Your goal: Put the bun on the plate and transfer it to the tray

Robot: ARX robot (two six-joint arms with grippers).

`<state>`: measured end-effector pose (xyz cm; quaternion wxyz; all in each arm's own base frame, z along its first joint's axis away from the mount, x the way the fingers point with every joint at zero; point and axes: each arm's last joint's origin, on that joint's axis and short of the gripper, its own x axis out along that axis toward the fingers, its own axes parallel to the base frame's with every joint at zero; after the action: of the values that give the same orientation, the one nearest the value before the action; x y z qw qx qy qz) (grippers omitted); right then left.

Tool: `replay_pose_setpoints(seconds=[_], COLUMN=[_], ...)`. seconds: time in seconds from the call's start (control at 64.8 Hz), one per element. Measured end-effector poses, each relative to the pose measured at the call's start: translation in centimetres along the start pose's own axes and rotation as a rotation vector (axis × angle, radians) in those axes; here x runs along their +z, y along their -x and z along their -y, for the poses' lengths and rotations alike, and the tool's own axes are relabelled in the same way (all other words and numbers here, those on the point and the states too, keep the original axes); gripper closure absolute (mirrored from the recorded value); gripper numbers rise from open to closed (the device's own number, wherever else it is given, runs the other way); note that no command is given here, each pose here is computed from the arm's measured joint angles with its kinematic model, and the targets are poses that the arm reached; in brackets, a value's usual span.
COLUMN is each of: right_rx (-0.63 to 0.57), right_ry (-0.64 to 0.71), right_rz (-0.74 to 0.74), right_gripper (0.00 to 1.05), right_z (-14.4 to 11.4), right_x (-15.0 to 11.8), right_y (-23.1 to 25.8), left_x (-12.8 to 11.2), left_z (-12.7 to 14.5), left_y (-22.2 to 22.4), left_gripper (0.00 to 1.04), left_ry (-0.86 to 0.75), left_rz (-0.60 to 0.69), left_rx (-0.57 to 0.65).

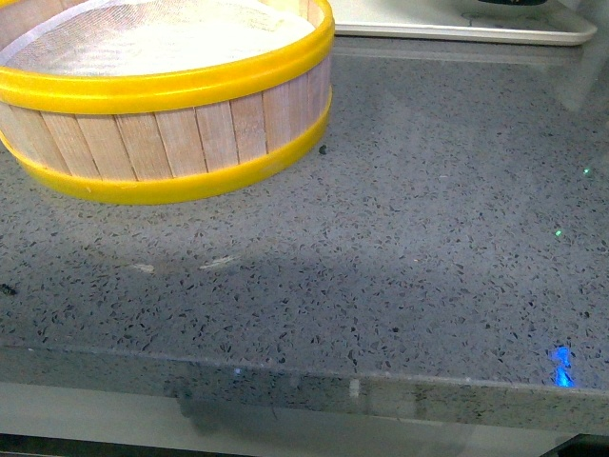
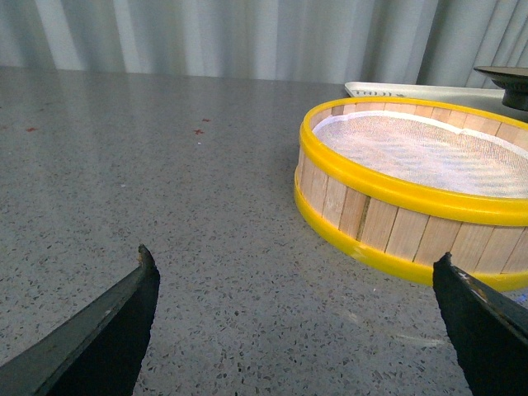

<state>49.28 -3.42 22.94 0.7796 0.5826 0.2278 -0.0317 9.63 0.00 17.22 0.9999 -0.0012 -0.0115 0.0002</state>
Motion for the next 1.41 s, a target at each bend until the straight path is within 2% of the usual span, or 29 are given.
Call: replay_pose_setpoints(seconds=[0.263, 0.448, 0.541, 0.741, 0.896, 0.988, 1.236, 1.405], right_rx=[-0.040, -0.070, -0.071, -0.064, -0.059, -0.048, -0.015, -0.006], right_ry=[-0.010, -0.017, -0.023, -0.022, -0.030, -0.037, -0.042, -0.053], right_rz=[-0.015, -0.020, -0.024, -0.028, -0.045, -0.048, -0.036, -0.014], right_gripper=[1.02, 1.01, 0.83, 0.53, 0.19, 0.07, 0.09, 0.09], right_z=[0.7, -0.1, -0.3, -0.7, -0.3, -0.2, -0.2, 0.8], right_x=[0.0, 0.1, 0.2, 0.4, 0.0, -0.2, -0.1, 0.3], right_y=[-1.2, -1.1, -1.1, -1.1, -0.6, 0.0, 1.7, 3.2], left_x=[0.0, 0.0, 0.0, 0.0, 0.0, 0.0, 0.0, 0.0], left_z=[0.0, 0.0, 0.0, 0.0, 0.0, 0.0, 0.0, 0.0], left_y=[0.0, 0.0, 0.0, 0.0, 0.0, 0.0, 0.0, 0.0], left_gripper=[0.07, 0.07, 0.07, 0.07, 0.07, 0.07, 0.07, 0.07], left_ry=[0.000, 0.000, 0.000, 0.000, 0.000, 0.000, 0.000, 0.000], left_rz=[0.000, 0.000, 0.000, 0.000, 0.000, 0.000, 0.000, 0.000], left_rx=[0.000, 0.000, 0.000, 0.000, 0.000, 0.000, 0.000, 0.000])
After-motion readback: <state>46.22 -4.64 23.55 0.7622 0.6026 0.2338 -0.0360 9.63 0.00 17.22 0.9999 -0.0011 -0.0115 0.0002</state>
